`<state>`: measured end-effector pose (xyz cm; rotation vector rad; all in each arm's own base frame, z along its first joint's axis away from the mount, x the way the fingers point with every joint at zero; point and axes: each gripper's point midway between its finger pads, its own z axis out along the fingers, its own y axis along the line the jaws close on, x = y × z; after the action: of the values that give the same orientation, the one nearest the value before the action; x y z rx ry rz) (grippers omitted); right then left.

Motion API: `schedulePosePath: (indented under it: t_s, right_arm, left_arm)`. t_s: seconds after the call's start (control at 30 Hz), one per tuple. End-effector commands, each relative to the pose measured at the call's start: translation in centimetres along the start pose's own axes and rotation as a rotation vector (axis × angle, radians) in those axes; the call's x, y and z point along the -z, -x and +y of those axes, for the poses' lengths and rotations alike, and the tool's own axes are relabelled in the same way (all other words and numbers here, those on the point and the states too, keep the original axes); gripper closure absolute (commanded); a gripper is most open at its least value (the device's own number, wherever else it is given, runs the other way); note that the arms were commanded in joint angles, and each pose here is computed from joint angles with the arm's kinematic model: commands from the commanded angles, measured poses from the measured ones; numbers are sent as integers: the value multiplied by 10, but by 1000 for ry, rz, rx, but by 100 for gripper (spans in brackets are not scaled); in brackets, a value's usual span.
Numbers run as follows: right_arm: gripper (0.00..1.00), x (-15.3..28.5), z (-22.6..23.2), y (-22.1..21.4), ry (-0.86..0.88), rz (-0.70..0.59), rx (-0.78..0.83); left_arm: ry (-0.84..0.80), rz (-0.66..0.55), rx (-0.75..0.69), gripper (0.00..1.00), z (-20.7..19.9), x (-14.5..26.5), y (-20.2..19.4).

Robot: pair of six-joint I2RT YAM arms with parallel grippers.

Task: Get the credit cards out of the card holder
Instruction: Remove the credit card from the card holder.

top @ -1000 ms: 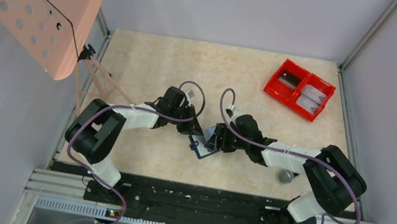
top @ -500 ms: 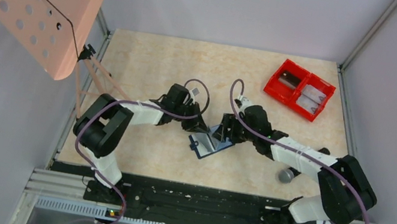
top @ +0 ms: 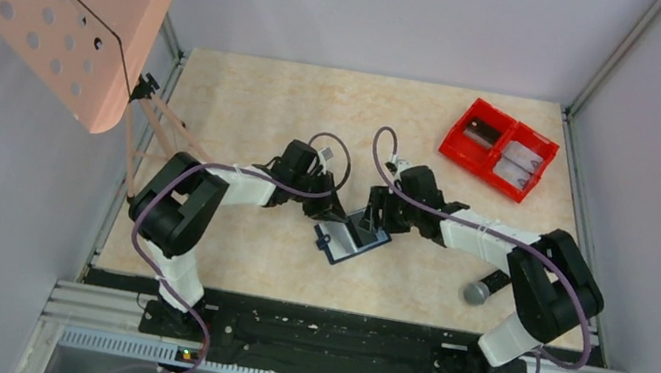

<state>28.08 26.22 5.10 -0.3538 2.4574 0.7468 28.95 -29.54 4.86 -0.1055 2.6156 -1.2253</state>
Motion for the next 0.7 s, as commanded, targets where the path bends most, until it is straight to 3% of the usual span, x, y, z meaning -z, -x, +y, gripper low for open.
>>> schedulePosePath:
  t_s: [0.0, 0.37, 0.67]
  right_arm:
    - [42, -5, -9, 12, -37, -8, 12]
    - [59, -15, -14, -21, -19, 60, -85]
    - [69, -6, -14, -36, -6, 12, -217]
  left_arm:
    - [10, -46, -69, 79, -9, 10, 8]
    - [21, -68, -139, 67, -1, 13, -13]
    - [38, -93, -125, 61, 12, 9, -28]
